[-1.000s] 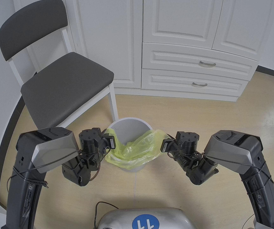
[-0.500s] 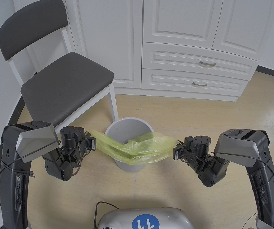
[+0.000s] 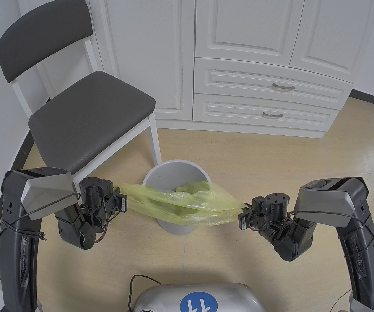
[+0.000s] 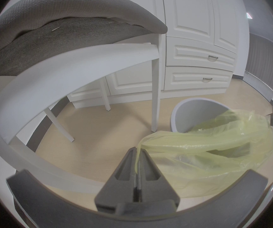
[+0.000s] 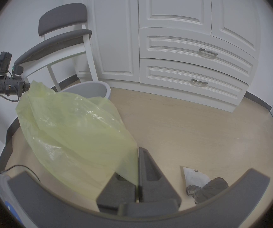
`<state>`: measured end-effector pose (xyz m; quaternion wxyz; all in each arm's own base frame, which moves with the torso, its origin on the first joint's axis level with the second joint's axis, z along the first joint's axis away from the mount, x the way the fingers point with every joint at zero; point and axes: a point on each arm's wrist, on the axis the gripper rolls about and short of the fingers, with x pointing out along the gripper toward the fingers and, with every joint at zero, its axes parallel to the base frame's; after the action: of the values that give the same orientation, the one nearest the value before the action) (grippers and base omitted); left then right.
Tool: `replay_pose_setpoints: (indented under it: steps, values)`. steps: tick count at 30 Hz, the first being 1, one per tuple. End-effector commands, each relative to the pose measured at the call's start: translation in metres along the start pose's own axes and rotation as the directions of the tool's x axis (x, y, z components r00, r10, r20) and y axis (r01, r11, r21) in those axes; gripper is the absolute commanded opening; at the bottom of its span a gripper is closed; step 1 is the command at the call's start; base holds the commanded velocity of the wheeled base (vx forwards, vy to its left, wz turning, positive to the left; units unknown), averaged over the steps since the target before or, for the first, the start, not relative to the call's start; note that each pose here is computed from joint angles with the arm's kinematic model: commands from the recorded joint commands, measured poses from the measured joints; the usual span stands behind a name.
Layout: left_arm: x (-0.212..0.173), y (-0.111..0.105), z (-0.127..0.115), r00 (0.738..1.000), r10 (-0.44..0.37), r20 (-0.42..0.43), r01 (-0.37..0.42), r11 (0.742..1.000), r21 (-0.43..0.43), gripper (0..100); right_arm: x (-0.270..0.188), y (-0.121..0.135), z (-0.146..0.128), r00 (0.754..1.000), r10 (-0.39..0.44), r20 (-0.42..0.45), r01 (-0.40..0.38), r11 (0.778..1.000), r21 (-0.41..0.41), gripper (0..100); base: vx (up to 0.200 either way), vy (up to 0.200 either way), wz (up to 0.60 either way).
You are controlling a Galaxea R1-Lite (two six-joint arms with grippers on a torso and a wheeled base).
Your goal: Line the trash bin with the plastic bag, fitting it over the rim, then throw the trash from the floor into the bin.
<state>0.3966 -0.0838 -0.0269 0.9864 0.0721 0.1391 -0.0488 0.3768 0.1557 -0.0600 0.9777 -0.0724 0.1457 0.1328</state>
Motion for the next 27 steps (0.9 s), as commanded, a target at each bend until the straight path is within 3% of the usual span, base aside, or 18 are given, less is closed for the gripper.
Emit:
replay_pose_setpoints:
  steps: [1,8,14,18,27]
  values:
    - [-0.007,0.0,0.002,1.0,-0.016,-0.017,0.016,1.0,0.012,0,-0.014,0.0,0.008,1.0,0.03,0.001,-0.029,0.999,-0.027,0,0.0,0.0,0.0]
    - [-0.021,-0.001,-0.013,0.991,-0.096,-0.09,0.104,0.991,0.08,0,-0.031,0.012,-0.005,0.994,0.098,-0.052,-0.103,0.988,-0.117,0,0.0,0.0,0.0]
    - [-0.017,-0.006,-0.028,0.986,-0.109,-0.123,0.12,0.989,0.088,0,-0.02,0.022,-0.026,0.991,0.105,-0.079,-0.114,0.985,-0.127,0,0.0,0.0,0.0]
    - [-0.008,-0.015,-0.035,0.987,-0.113,-0.117,0.124,0.988,0.093,0,-0.013,0.024,-0.025,0.993,0.104,-0.053,-0.11,0.987,-0.119,0,0.0,0.0,0.0]
    - [0.017,-0.018,-0.042,0.997,0.016,-0.079,-0.008,0.995,0.099,0,0.006,0.012,-0.018,1.0,0.002,0.01,-0.001,0.995,-0.101,0,0.0,0.0,0.0]
